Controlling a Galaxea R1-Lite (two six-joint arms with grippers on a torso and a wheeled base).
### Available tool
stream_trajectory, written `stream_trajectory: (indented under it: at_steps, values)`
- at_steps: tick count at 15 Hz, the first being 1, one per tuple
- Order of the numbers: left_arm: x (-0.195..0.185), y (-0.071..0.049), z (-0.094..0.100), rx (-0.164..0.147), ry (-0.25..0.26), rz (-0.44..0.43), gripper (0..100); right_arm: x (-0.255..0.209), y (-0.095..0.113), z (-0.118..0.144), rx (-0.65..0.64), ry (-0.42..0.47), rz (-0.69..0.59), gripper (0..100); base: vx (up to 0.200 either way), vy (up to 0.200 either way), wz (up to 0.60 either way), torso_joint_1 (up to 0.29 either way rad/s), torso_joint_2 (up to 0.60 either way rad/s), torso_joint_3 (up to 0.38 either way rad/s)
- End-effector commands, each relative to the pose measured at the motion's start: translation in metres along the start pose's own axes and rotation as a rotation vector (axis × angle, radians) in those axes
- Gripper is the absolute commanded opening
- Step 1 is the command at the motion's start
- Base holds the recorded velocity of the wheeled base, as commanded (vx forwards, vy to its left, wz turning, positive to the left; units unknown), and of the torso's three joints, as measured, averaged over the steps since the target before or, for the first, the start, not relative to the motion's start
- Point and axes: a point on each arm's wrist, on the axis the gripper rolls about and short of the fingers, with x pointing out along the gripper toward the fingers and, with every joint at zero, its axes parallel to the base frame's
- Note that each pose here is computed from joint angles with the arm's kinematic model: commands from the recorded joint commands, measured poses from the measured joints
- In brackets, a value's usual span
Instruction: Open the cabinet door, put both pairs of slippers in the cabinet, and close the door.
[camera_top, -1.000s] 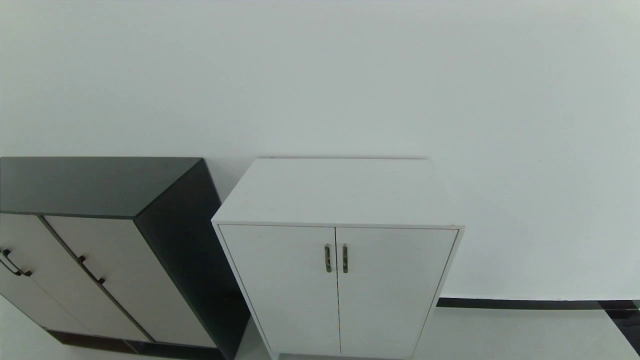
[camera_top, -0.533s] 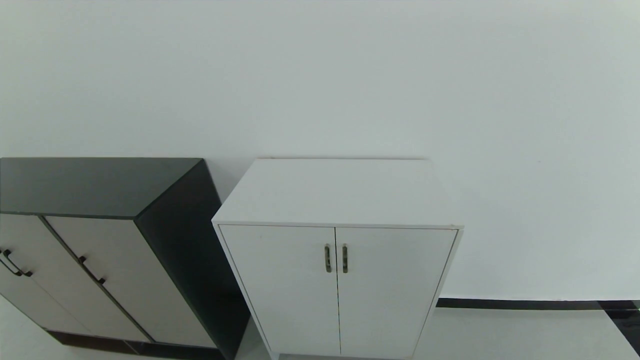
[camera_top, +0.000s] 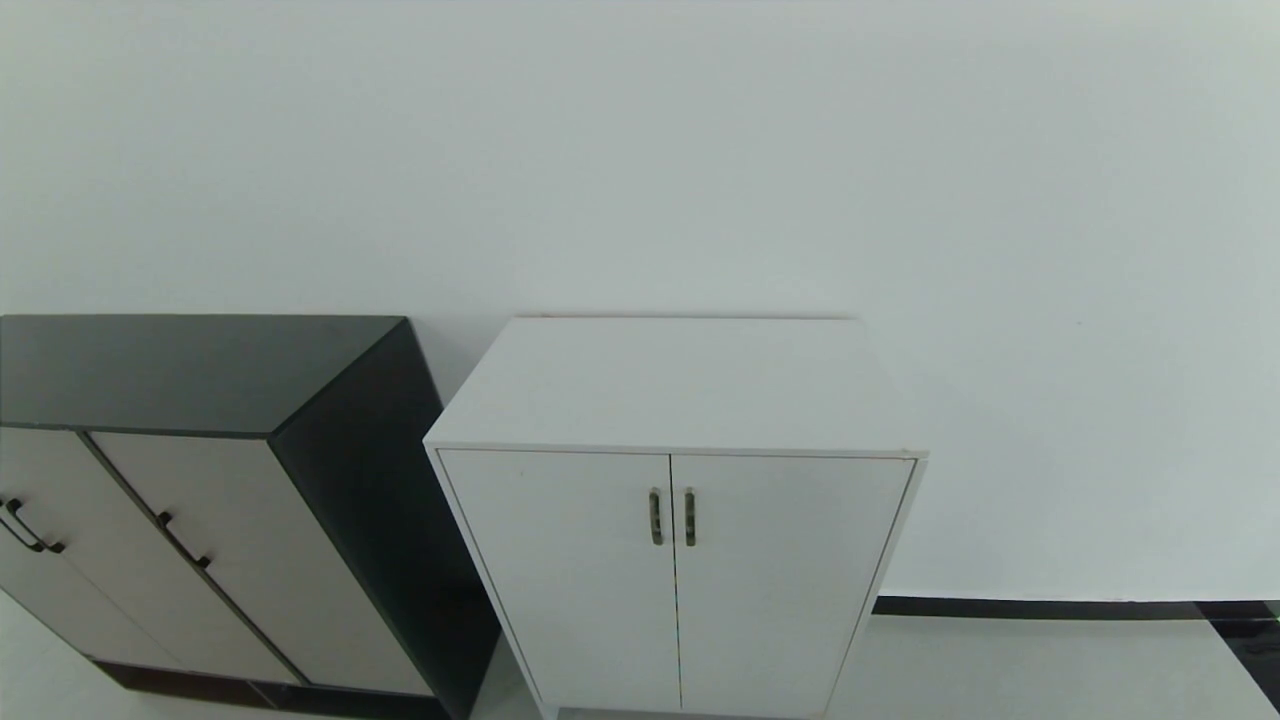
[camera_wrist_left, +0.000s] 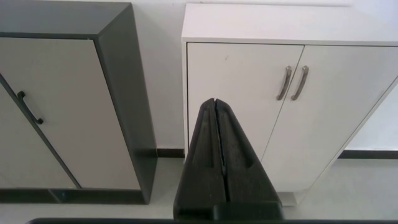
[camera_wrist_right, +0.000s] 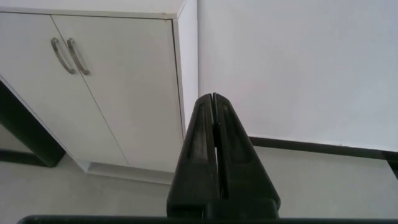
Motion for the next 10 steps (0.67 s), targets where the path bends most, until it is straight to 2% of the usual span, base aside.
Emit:
stream_trajectory:
  at_steps: [1,4,8,10]
  values:
    - [0.0000,0.0000,0.0000,-0.001,0.000,0.000,0,0.0019,-0.0001,0.0007,-0.003,0.025,0.006,0,0.000,0.000,0.00,0.000,0.00,0.000]
    - [0.0000,0.0000,0.0000,-0.002,0.000,0.000,0,0.0072,0.0004,0.0025,-0.001,0.096,-0.038,0,0.000,0.000,0.00,0.000,0.00,0.000]
    - [0.0000,0.0000,0.0000,-0.001,0.000,-0.002,0,0.0001,0.0022,0.0003,0.009,0.008,-0.147,0,0.000,0.000,0.00,0.000,0.00,0.000]
    - [0.0001,0.0000,0.0001,-0.001,0.001,-0.002,0,-0.0008,0.0025,0.0000,0.016,-0.004,-0.168,0,0.000,0.000,0.00,0.000,0.00,0.000]
